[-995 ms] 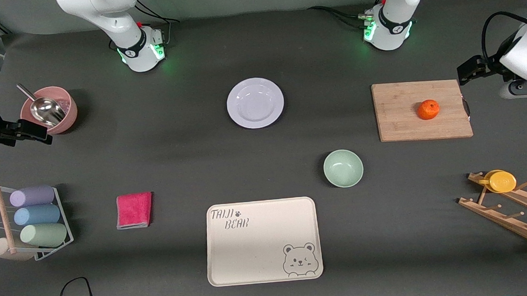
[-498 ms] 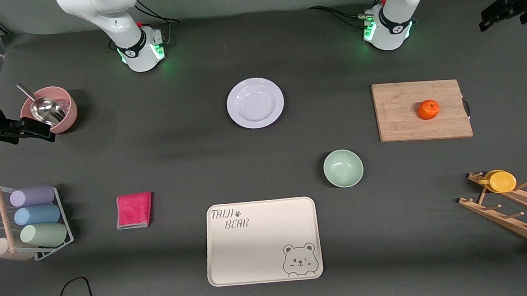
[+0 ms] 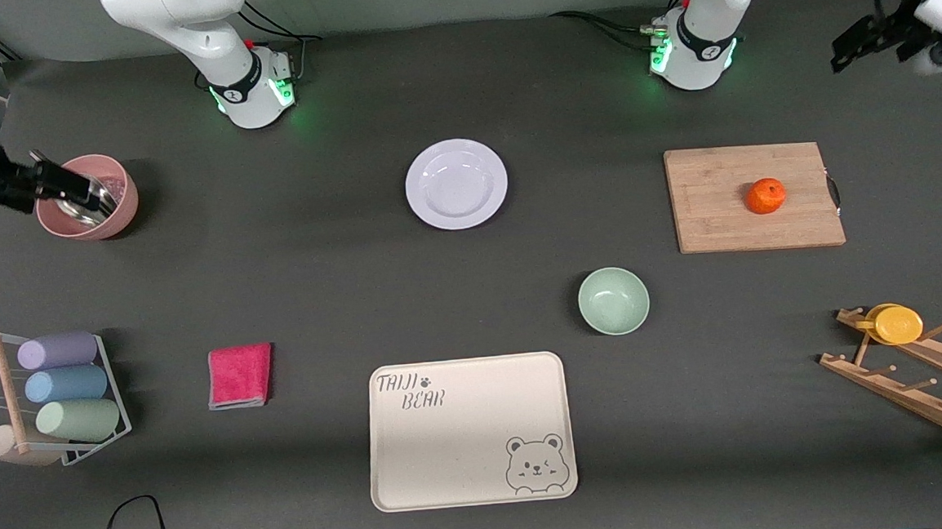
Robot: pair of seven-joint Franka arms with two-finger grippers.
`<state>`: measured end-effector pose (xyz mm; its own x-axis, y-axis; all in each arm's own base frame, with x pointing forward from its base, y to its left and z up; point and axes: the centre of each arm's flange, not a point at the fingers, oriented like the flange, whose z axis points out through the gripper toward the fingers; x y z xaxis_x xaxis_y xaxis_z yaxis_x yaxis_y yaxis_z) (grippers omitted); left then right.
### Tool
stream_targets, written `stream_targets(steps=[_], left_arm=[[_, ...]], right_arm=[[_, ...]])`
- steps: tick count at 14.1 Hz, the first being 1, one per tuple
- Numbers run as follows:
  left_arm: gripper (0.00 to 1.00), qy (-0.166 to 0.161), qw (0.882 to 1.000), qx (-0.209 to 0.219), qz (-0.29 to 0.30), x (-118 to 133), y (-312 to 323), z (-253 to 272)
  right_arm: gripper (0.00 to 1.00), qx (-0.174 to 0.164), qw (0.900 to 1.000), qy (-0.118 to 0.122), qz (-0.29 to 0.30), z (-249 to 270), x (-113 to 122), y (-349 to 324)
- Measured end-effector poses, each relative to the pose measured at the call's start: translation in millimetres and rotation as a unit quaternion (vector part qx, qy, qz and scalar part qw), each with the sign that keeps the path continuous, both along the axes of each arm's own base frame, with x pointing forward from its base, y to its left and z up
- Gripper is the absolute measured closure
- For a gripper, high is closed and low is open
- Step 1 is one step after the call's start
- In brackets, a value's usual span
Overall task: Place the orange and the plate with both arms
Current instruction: 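Lower the left gripper onto the orange while the right gripper reaches the plate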
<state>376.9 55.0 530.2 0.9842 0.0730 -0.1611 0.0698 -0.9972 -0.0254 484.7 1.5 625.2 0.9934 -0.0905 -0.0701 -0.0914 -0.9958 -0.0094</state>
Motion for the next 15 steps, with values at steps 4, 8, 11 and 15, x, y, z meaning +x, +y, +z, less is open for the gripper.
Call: stream_targets(steps=[4, 8, 11, 15], left_arm=[[0.0, -0.012, 1.0, -0.002, 0.006, 4.3, 5.5, -103.4], [0.0, -0.003, 1.0, 0.003, 0.011, 25.0, 12.6, -194.7], [0.0, -0.003, 1.0, 0.007, 0.013, 34.3, 17.1, -255.8], [0.0, 0.001, 1.0, 0.008, 0.012, 25.7, 16.3, -309.5]], right_arm=[[0.0, 0.003, 1.0, -0.019, -0.001, -2.4, -65.4, 34.2], [0.0, 0.019, 1.0, -0.014, -0.002, -20.3, -85.5, 37.5], [0.0, 0.059, 0.998, 0.01, -0.015, -39.4, -86.3, 28.8], [0.0, 0.131, 0.991, 0.037, 0.002, -71.5, -88.9, 16.9]])
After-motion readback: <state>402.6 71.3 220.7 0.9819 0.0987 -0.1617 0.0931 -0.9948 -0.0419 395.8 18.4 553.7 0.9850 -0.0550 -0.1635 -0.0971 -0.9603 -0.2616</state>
